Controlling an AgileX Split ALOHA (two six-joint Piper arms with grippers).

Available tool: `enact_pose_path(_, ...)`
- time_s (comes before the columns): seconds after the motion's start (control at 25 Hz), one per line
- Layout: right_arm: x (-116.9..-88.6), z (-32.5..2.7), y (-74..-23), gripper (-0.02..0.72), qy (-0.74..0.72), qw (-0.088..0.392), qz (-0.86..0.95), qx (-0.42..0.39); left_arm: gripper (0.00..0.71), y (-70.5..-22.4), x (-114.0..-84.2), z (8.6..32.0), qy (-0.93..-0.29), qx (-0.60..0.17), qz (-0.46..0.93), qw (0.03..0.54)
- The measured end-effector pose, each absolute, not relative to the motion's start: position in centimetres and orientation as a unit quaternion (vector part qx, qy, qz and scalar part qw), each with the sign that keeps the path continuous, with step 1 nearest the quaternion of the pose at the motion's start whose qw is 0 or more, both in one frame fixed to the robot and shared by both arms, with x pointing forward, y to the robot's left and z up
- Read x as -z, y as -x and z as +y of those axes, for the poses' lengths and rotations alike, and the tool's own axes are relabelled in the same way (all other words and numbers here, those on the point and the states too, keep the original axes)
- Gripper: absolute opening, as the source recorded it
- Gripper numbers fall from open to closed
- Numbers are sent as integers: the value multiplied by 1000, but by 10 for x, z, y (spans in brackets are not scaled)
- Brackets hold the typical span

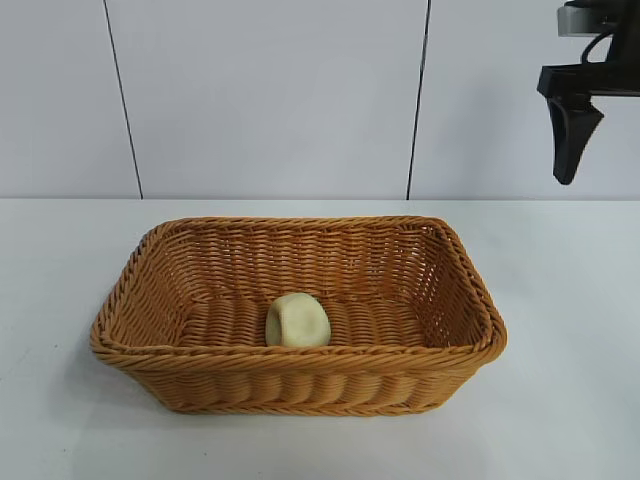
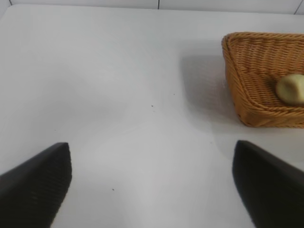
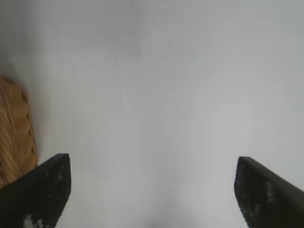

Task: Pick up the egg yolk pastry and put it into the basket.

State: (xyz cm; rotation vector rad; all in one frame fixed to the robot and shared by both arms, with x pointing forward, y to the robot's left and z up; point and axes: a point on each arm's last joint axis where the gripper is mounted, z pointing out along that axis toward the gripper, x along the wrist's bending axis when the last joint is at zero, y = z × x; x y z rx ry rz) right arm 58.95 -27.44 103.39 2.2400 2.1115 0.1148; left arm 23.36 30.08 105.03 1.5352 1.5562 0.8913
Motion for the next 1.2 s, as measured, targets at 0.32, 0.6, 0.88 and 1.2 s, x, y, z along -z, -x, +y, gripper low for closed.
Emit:
enact_pose_path(0.32, -1040, -281, -478, 670, -728, 19, 685, -23, 664, -234, -1050, 301, -601, -349, 610, 381)
enact_pose_path(0.6, -1031, -287, -393, 670, -706, 74, 699, -86, 664, -234, -1050, 301, -601, -349, 610, 381)
enact_pose_path(0.88, -1025, -292, -333, 670, -675, 148, 704, -164, 664, -234, -1050, 301, -601, -349, 610, 381)
enact_pose_path(1.2, -1045, -295, -290, 670, -640, 252, 670, -279, 664, -234, -1050, 301, -601, -349, 610, 380)
